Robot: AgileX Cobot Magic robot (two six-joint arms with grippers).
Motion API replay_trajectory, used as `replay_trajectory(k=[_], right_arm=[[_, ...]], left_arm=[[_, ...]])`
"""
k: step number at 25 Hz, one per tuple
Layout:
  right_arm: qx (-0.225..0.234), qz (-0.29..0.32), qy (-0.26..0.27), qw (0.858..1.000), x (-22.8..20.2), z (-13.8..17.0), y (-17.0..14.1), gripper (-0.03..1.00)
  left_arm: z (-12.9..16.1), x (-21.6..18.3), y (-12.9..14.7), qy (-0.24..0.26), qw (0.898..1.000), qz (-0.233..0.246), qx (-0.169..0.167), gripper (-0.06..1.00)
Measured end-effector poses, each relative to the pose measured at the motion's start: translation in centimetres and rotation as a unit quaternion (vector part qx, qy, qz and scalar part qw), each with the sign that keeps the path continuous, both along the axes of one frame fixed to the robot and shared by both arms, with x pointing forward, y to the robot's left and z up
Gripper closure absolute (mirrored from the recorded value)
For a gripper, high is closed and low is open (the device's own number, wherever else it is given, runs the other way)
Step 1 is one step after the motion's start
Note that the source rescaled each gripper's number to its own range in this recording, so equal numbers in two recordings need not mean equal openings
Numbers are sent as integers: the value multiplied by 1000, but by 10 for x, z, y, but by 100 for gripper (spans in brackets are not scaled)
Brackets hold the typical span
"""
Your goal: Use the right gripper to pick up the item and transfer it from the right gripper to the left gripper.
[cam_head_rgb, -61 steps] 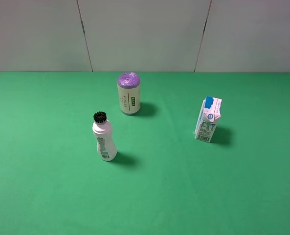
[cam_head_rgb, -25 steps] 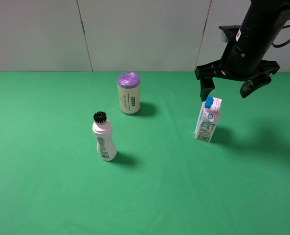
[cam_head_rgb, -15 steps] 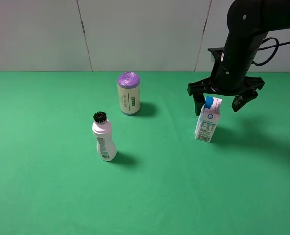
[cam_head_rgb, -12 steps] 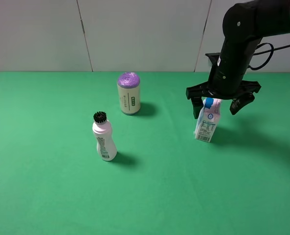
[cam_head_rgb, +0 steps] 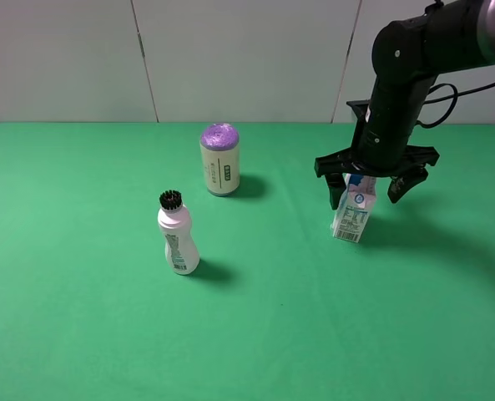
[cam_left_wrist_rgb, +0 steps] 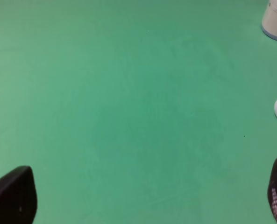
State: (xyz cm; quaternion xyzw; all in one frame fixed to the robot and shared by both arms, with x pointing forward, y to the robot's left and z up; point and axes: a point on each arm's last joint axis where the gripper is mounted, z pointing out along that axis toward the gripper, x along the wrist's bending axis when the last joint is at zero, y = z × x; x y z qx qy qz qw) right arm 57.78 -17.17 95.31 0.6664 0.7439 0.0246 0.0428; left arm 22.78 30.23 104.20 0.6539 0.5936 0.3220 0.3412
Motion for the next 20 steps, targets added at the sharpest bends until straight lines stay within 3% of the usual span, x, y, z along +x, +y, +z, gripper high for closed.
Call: replay_trajectory(k=[2, 6, 20], right_arm=[[1, -1, -1, 1000, 0, 0, 0, 39], [8, -5, -8, 1000, 1, 0, 2, 97], [9, -6, -13, 1000, 2, 1, 3, 95]], left_arm=[[0, 0, 0, 0, 1000, 0, 0, -3], [0, 0, 0, 0, 1000, 0, 0, -3], [0, 0, 0, 0, 1000, 0, 0, -3]])
